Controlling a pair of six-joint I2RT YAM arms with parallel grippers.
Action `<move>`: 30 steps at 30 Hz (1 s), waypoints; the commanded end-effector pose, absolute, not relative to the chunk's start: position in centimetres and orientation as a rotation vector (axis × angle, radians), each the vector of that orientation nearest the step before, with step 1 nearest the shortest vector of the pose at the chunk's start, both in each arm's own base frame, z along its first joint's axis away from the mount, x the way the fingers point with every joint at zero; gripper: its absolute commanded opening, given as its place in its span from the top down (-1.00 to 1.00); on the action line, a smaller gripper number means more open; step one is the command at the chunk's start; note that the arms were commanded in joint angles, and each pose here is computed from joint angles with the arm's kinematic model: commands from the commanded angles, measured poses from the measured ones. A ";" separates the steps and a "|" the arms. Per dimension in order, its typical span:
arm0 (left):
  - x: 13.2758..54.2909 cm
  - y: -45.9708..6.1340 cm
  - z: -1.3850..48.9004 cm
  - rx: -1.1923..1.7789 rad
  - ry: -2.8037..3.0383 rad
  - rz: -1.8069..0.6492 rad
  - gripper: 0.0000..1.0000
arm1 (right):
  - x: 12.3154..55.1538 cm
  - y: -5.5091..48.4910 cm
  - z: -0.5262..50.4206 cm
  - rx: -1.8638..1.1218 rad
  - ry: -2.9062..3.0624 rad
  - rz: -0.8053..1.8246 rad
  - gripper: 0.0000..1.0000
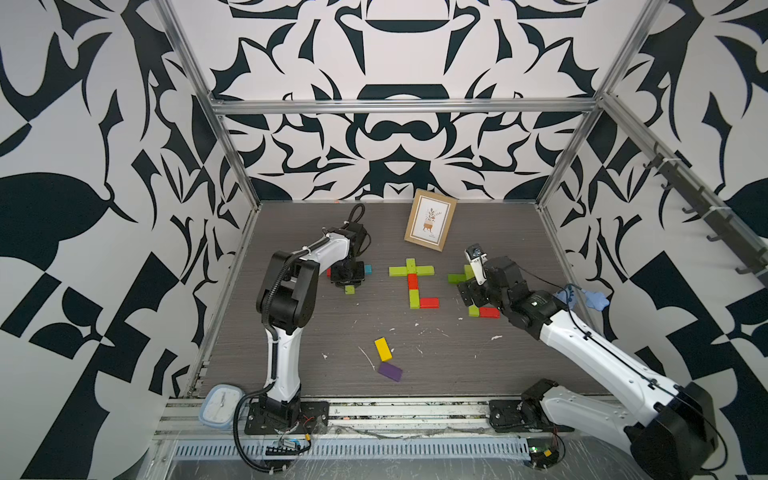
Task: Assemble the letter t with building blocks
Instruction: Assemble the building block at the center of the board.
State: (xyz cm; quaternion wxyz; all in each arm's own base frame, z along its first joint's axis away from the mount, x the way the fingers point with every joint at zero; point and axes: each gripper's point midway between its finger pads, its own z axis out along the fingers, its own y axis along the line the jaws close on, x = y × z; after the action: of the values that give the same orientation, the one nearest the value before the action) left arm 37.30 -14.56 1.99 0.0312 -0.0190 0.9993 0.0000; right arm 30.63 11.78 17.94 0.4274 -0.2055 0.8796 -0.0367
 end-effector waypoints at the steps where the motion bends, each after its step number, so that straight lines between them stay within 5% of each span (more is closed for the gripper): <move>1: 37.8 -13.0 0.7 -0.098 3.094 0.086 0.27 | 31.2 12.0 19.4 -0.490 2.159 -0.093 -0.99; 30: 38.6 -13.1 0.6 -0.097 3.090 0.078 0.27 | 31.3 12.1 19.2 -0.495 2.160 -0.095 -0.99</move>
State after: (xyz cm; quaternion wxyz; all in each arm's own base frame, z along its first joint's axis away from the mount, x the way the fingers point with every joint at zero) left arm 37.82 -14.37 1.99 0.0267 -0.0222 0.9994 0.0019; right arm 30.61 11.87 17.91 0.4272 -0.2070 0.8794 -0.0366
